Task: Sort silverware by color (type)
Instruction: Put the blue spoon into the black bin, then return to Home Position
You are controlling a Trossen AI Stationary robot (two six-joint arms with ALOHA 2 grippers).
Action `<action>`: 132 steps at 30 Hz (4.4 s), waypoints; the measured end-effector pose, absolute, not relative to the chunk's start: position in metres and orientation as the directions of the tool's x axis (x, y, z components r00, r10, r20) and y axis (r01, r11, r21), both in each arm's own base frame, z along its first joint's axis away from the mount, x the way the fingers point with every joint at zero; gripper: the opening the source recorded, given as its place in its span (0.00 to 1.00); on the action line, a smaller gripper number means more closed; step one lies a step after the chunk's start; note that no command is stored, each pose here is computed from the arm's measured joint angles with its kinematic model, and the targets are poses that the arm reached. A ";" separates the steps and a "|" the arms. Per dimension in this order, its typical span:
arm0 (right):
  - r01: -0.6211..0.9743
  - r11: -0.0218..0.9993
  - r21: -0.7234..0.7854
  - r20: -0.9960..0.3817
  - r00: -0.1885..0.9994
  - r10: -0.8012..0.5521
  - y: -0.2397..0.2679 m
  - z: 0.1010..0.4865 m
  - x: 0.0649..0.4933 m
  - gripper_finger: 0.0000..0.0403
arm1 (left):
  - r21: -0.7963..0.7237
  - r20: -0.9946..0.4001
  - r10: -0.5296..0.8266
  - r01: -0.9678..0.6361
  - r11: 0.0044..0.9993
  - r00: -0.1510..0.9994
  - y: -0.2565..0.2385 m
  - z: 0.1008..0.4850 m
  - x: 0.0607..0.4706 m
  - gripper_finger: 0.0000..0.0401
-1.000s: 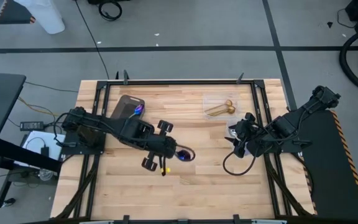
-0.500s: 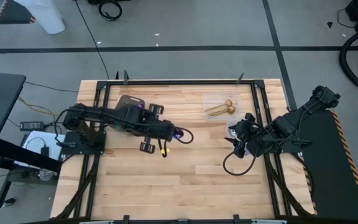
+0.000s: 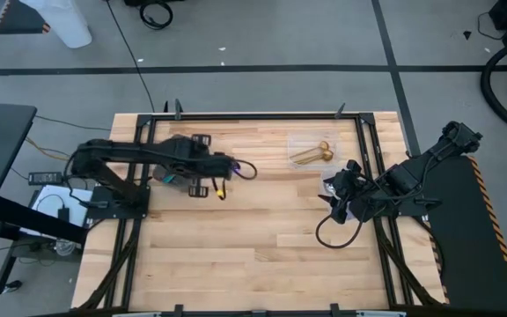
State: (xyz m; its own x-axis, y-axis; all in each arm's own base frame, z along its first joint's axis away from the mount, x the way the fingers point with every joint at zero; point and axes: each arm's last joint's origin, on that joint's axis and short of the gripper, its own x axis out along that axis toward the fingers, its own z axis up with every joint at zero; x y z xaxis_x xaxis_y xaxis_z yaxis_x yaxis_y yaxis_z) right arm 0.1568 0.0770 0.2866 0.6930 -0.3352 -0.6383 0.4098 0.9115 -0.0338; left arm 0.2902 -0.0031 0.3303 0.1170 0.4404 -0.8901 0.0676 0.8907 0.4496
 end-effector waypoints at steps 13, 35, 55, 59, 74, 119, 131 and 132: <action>0.414 0.910 -0.042 -0.626 0.699 -0.346 0.077 0.287 0.157 0.61 | 0.434 -0.837 0.477 -0.207 0.877 0.266 0.039 0.318 0.237 0.03; 0.424 0.905 -0.044 -0.618 0.700 -0.358 0.074 0.288 0.160 0.61 | 0.292 -0.866 0.449 -0.507 0.811 0.220 0.059 0.230 0.195 0.03; 0.415 0.908 -0.048 -0.608 0.709 -0.356 0.074 0.289 0.162 0.61 | 0.284 -0.897 0.433 -0.644 0.711 0.083 0.070 0.189 0.172 0.04; 0.417 0.908 -0.039 -0.606 0.713 -0.353 0.074 0.290 0.162 0.61 | 0.275 -0.896 0.434 -0.654 0.704 0.090 0.072 0.188 0.172 0.04; 0.410 0.912 -0.026 -0.605 0.720 -0.341 0.075 0.290 0.163 0.61 | 0.234 -0.902 0.424 -0.728 0.645 0.086 0.075 0.187 0.171 0.05; 0.393 0.917 -0.075 -0.594 0.721 -0.357 0.075 0.290 0.163 0.61 | -0.105 -0.612 0.065 -0.163 0.981 0.788 0.028 0.277 0.199 0.30; 0.392 0.914 -0.102 -0.464 0.795 -0.392 0.073 0.321 0.156 0.61 | -0.075 -0.397 -0.039 0.010 0.997 0.917 0.009 0.301 0.193 0.30; 0.385 0.915 -0.123 -0.443 0.804 -0.398 0.075 0.323 0.155 0.61 | -0.078 -0.394 -0.039 0.009 0.997 0.918 0.009 0.297 0.190 0.30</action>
